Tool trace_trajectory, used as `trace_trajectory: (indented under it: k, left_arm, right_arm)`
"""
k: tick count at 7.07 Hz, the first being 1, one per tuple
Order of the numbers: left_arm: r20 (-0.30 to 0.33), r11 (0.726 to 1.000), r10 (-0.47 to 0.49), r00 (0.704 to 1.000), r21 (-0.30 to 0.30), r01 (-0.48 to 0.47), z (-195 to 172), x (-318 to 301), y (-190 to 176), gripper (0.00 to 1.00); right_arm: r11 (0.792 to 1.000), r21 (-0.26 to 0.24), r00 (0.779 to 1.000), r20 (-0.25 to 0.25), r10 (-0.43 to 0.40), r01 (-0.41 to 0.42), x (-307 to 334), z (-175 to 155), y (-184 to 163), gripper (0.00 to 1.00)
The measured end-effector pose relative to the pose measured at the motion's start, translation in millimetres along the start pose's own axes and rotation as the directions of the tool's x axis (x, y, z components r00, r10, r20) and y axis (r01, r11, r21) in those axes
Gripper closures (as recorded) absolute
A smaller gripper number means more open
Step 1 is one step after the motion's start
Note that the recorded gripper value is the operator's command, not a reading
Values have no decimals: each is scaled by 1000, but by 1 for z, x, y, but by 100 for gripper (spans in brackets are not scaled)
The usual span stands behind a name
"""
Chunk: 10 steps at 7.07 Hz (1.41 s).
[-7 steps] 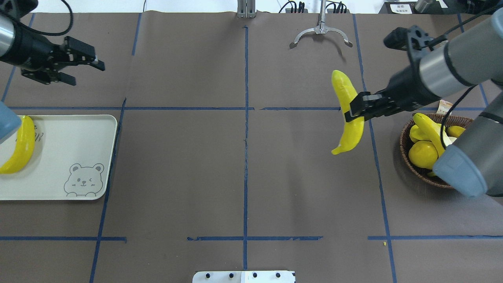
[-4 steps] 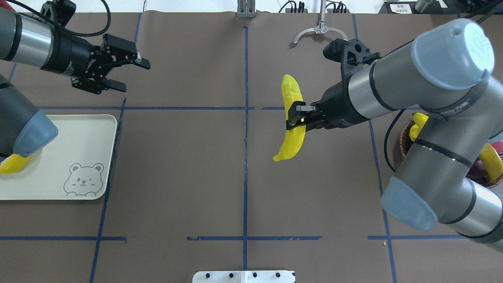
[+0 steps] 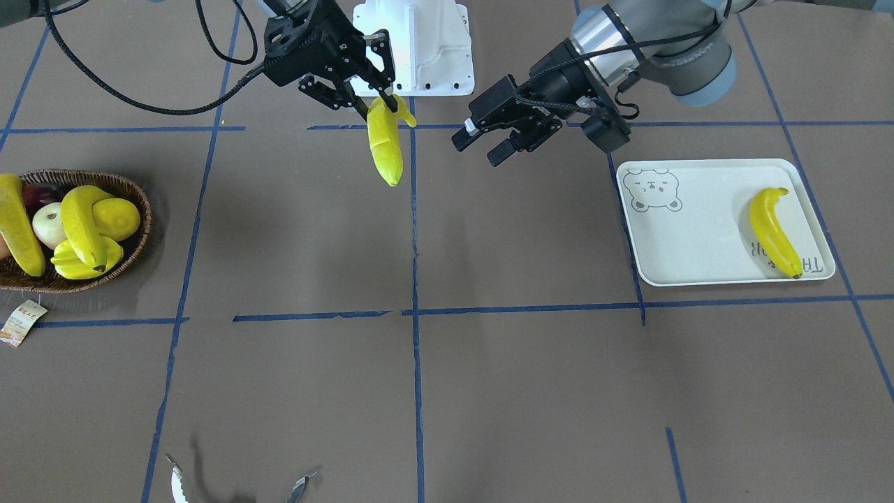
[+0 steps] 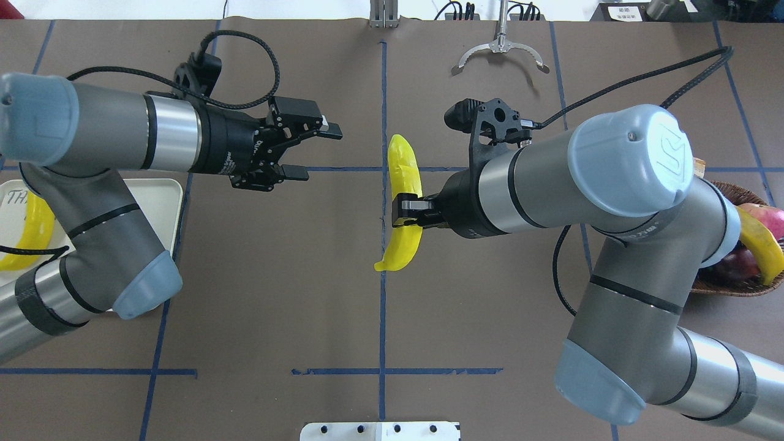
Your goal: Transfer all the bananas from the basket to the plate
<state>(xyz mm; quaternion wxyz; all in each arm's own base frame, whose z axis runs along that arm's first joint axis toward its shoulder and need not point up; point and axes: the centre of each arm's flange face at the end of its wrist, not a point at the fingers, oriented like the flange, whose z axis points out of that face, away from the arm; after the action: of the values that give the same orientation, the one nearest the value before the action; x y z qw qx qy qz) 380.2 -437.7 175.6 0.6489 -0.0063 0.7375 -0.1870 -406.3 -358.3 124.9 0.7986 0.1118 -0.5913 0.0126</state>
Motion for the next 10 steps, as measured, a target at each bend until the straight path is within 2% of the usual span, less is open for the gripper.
trace_trajectory:
  k: [3, 8, 9, 10]
  left_arm:
    - [-31, 1000, 7, 999, -25, -8, 18, 15, 19, 1]
    - [-20, 997, 4, 1000, -78, -5, 43, 12, 45, 2]
    - [-18, 996, 4, 1000, -92, -5, 46, 11, 52, 5]
    - [-17, 995, 3, 1000, -104, -5, 50, 10, 58, 14]
  right_arm:
    - [1000, -1, 1000, 9, -13, 13, -7, 8, 14, 98]
    - [1000, -4, 999, 33, -23, 23, -22, 7, 20, 98]
    - [1000, -5, 999, 34, -23, 23, -22, 8, 21, 98]
    - [1000, -7, 999, 34, -23, 24, -22, 8, 21, 98]
